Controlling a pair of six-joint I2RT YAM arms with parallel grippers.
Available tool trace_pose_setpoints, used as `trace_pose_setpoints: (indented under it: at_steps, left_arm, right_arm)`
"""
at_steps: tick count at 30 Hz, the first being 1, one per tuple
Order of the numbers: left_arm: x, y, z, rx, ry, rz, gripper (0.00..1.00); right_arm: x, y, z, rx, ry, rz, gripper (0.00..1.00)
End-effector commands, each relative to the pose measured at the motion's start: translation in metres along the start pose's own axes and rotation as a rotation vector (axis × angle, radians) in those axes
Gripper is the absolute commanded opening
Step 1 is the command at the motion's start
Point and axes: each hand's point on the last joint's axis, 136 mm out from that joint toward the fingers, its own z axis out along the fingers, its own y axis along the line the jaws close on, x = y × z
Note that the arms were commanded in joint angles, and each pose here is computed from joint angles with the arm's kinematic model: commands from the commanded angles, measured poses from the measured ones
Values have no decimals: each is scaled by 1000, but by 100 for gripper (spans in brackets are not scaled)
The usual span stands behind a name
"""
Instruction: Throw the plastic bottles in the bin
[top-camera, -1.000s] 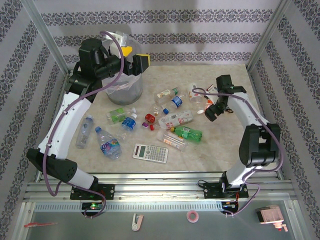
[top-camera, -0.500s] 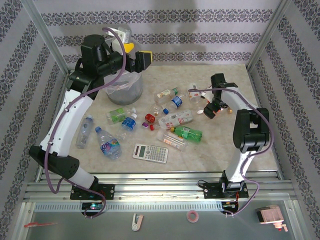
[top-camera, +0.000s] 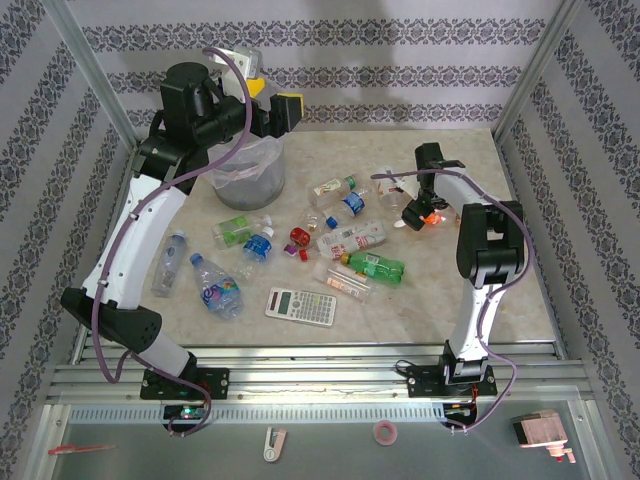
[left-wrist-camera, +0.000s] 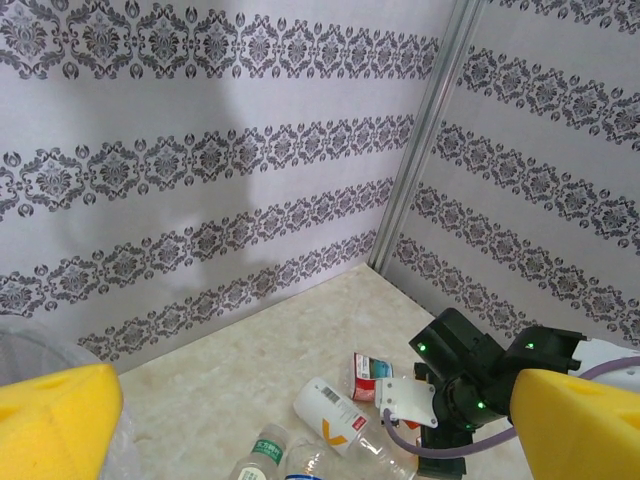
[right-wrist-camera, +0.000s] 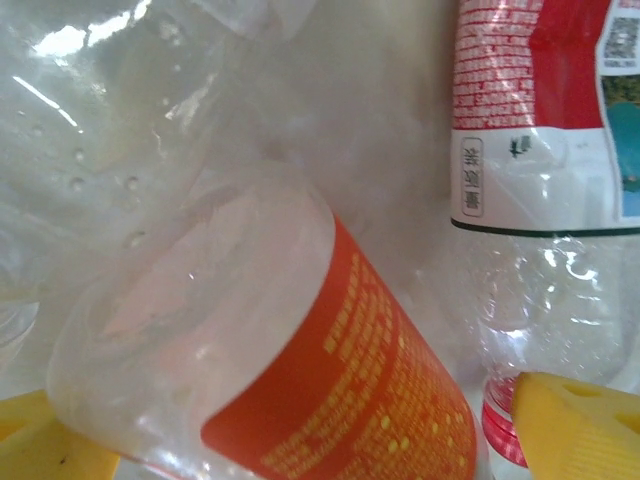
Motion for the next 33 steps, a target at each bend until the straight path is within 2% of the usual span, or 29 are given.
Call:
trace_pose_setpoints:
  at_steps: [1, 11, 27, 33]
  left_arm:
    - [-3, -5, 0, 1, 1, 10, 100]
    - [-7, -6, 5, 16, -21, -32, 100]
    - [0, -12, 0, 30, -26, -38, 100]
    - [1, -16, -7, 28, -32, -33, 100]
  right_arm:
    - [0, 4, -1, -56, -16, 10, 95]
    - [5, 17, 9, -138, 9, 94, 86]
    - [26, 43, 1, -216, 55, 221, 75]
    - [31, 51, 0, -244, 63, 263, 63]
